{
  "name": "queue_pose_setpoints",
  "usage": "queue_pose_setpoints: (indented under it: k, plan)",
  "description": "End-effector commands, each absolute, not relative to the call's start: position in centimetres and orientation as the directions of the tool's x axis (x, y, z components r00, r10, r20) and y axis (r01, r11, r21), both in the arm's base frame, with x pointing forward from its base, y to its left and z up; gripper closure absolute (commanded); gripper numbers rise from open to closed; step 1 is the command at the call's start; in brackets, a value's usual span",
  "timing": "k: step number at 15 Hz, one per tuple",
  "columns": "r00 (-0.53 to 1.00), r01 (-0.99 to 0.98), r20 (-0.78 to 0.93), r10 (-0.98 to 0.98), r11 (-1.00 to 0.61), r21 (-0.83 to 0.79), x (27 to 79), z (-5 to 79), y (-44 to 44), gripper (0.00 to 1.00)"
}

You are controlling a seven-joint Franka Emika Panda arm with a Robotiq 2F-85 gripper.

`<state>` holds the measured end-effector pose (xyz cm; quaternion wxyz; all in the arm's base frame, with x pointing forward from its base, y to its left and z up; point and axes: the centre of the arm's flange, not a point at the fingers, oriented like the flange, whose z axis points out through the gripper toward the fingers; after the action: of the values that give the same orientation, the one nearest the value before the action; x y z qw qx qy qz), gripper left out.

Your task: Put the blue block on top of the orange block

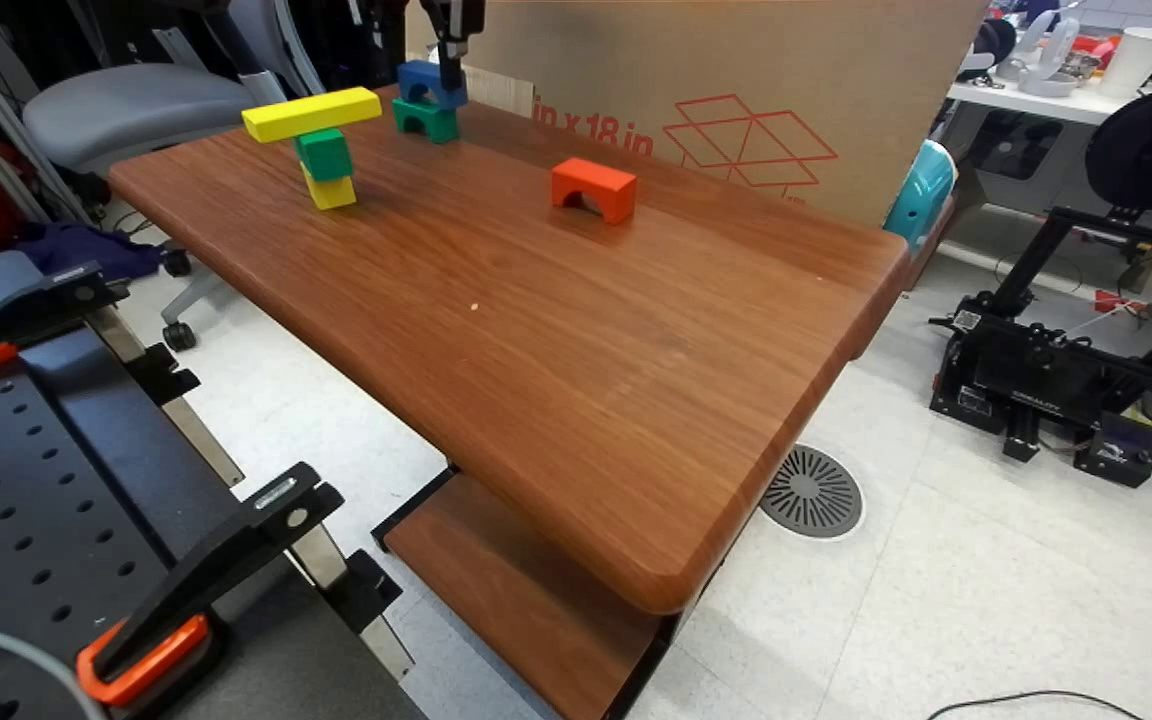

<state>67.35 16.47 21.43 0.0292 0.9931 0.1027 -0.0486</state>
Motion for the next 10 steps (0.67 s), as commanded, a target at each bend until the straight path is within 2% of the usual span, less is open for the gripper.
queue_pose_setpoints:
  k: [1,10]
  plan:
    - [0.966,0.246,-0.107,0.237,-0.966,0.077,67.4,22.5,17.2,0.58]
    - [0.979,0.188,-0.102,0.176,-0.975,0.116,63.3,28.3,11.2,0.58]
